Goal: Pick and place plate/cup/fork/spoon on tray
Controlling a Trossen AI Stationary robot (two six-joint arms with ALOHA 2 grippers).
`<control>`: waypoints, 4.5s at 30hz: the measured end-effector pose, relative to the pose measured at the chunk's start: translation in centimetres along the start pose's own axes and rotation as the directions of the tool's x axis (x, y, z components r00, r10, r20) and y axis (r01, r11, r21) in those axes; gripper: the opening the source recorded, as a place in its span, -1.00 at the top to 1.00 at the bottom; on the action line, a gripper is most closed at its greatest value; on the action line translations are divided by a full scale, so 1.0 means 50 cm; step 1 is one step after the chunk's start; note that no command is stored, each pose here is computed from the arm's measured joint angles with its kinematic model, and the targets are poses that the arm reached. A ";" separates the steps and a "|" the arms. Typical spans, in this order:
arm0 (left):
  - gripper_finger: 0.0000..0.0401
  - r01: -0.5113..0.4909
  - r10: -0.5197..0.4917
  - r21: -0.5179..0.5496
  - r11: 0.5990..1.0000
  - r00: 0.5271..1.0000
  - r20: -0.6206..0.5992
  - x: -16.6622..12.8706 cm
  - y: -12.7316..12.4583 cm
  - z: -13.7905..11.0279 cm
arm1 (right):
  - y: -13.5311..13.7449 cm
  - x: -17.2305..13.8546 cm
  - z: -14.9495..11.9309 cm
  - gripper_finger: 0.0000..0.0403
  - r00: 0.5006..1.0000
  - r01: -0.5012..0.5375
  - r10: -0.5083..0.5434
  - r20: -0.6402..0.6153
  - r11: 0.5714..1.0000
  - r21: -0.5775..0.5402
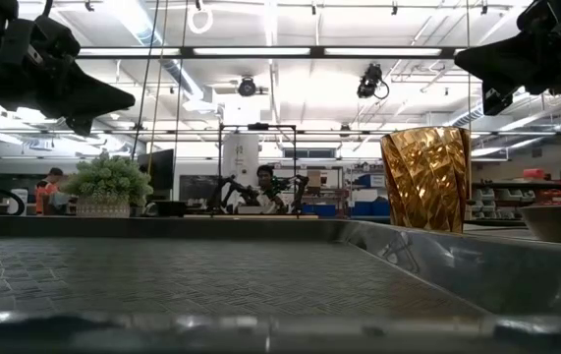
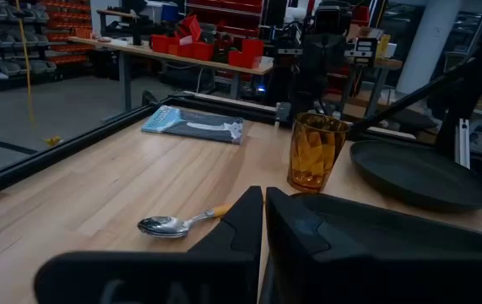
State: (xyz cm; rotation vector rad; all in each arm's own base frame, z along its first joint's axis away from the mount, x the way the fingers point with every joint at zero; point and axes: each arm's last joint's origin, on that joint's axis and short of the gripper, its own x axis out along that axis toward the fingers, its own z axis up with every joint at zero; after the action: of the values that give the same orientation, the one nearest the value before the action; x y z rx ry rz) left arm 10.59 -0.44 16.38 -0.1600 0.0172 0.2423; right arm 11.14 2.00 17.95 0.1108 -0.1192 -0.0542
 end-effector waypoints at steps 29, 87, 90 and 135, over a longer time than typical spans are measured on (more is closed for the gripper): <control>0.88 0.007 -0.006 -0.019 1.000 0.999 0.047 0.000 -0.001 0.009 | 0.000 0.000 0.000 0.89 1.000 0.000 0.000 0.000 1.000 0.000; 0.92 -0.012 0.100 0.310 0.951 0.958 -0.270 0.520 -0.110 0.186 | 0.000 0.000 0.000 0.89 1.000 0.000 0.000 -0.003 1.000 -0.001; 0.83 0.043 0.080 0.303 0.952 0.921 -0.380 0.558 -0.127 0.184 | 0.000 0.000 -0.001 0.89 1.000 0.000 0.000 -0.003 1.000 -0.001; 0.19 0.623 0.069 0.534 0.572 0.612 -0.788 0.699 -0.309 0.121 | 0.000 0.001 0.003 0.89 1.000 -0.001 0.001 0.017 1.000 0.006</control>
State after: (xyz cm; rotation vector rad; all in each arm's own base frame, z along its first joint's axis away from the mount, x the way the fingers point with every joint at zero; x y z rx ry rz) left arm 48.20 -5.99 23.50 0.6580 0.9421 -0.2420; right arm 11.15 2.00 18.13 0.1159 -0.1368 -0.0537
